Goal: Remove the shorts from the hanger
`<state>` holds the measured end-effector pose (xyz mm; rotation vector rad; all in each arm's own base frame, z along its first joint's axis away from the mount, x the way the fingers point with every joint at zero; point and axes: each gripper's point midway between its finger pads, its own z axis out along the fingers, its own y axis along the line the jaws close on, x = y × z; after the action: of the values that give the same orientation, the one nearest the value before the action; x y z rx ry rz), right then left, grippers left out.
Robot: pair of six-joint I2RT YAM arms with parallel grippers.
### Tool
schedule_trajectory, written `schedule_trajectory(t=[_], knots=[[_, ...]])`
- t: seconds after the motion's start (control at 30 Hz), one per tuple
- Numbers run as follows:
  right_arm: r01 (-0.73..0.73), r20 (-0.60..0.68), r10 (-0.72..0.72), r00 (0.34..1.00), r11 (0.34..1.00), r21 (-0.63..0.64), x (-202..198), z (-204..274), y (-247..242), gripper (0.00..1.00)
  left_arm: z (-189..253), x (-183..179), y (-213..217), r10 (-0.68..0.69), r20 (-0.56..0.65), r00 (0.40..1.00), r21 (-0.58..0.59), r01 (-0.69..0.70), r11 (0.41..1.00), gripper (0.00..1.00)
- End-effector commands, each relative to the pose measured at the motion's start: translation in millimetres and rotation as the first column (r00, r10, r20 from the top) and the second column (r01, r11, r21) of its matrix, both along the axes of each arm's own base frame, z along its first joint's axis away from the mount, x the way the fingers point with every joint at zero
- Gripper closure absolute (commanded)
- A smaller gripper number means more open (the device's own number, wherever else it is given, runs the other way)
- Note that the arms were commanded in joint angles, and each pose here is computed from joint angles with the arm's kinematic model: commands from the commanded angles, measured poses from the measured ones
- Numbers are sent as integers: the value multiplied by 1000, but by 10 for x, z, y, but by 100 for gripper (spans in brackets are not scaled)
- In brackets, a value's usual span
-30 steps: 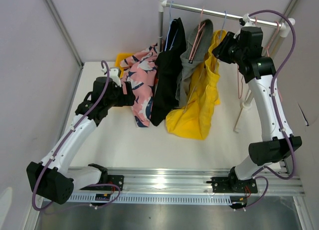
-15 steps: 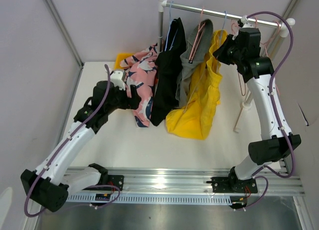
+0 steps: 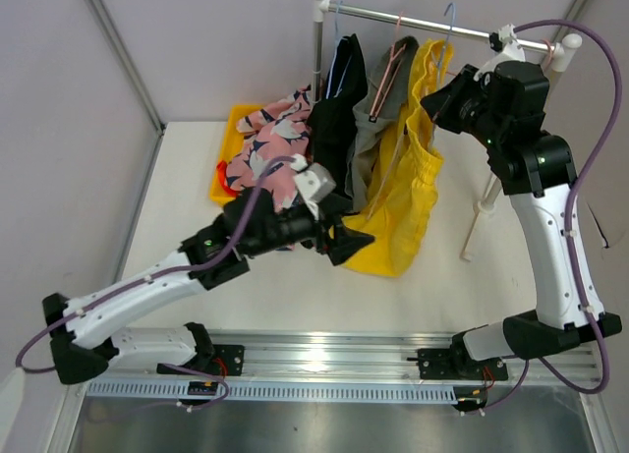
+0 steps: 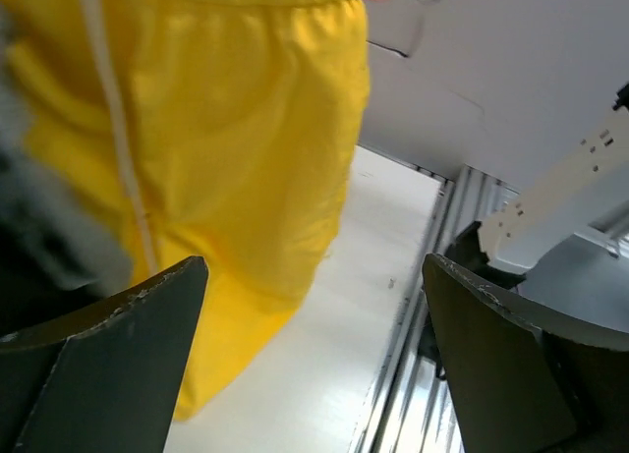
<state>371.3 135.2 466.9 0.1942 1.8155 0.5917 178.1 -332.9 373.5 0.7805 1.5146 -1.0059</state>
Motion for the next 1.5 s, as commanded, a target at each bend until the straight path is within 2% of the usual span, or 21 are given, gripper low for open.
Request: schedule_trajectory(t=[0.0,0.3,0.47,0.57,0.6,0.67,0.7,0.73,0.77,0.87,1.0,1.03,1.1,1.13,1.2,1.23,1.3,1.37,1.43,1.47], knots=[[32,145,-43,989,997,77,-242,547,-68,100,196,-169,-456,-105,75,992,-62,110,992,2],[-4,190,-20,982,992,126,-615,723,-17,100,-20,-272,-1128,-149,73,986,-38,152,988,1],[-8,191,-20,981,990,141,-746,715,-55,100,8,-162,-1281,-107,89,990,-50,111,993,1],[-3,188,-25,982,989,148,-777,680,-71,100,19,-99,-1363,-89,94,992,-58,95,994,5],[0,187,-29,982,988,155,-797,682,-85,100,10,-89,-1390,-86,92,992,-57,92,994,16],[0,181,-28,983,988,154,-803,653,-83,100,-32,-51,-1434,-78,86,993,-53,82,995,28],[0,186,-30,982,988,157,-829,669,-96,100,-40,-55,-1445,-79,85,993,-54,84,995,46],[-2,183,-27,983,987,158,-831,656,-88,100,-43,-65,-1452,-82,84,993,-61,87,994,57],[4,183,-33,983,987,158,-829,655,-101,100,-139,-76,-1447,-83,72,994,-50,87,995,72],[11,185,-39,982,989,151,-816,652,-113,100,-144,-85,-1377,-53,66,996,-73,58,996,100],[35,199,-63,978,989,141,-775,717,-159,100,-316,-268,-1251,-62,50,997,-63,65,996,100],[44,189,-68,980,991,130,-730,695,-163,100,-432,-453,-1249,-92,41,995,-46,93,995,100],[59,208,-84,975,990,124,-716,792,-218,100,-380,-644,-1147,-96,41,995,-72,98,993,100],[76,205,-99,974,990,120,-696,803,-278,100,-663,-923,-1129,-142,21,990,-27,143,989,100],[71,194,-92,977,991,111,-610,798,-281,100,-644,-1149,-1050,-147,0,989,-66,147,987,100],[81,203,-103,974,990,116,-627,864,-336,100,-935,-1391,-1017,-190,-25,981,-22,190,982,100],[73,192,-95,977,990,117,-621,851,-326,100,-1106,-1539,-993,-199,-82,977,-25,197,980,100],[60,177,-82,981,990,128,-702,804,-318,100,-1187,-1565,-1008,-200,-113,973,-30,198,980,100],[46,147,-69,987,987,155,-795,724,-293,100,-1300,-1429,-1047,-130,-92,987,40,134,990,100],[46,106,-63,992,986,159,-807,571,-275,100,-973,-1350,-1139,-103,-65,993,-1,103,995,100]])
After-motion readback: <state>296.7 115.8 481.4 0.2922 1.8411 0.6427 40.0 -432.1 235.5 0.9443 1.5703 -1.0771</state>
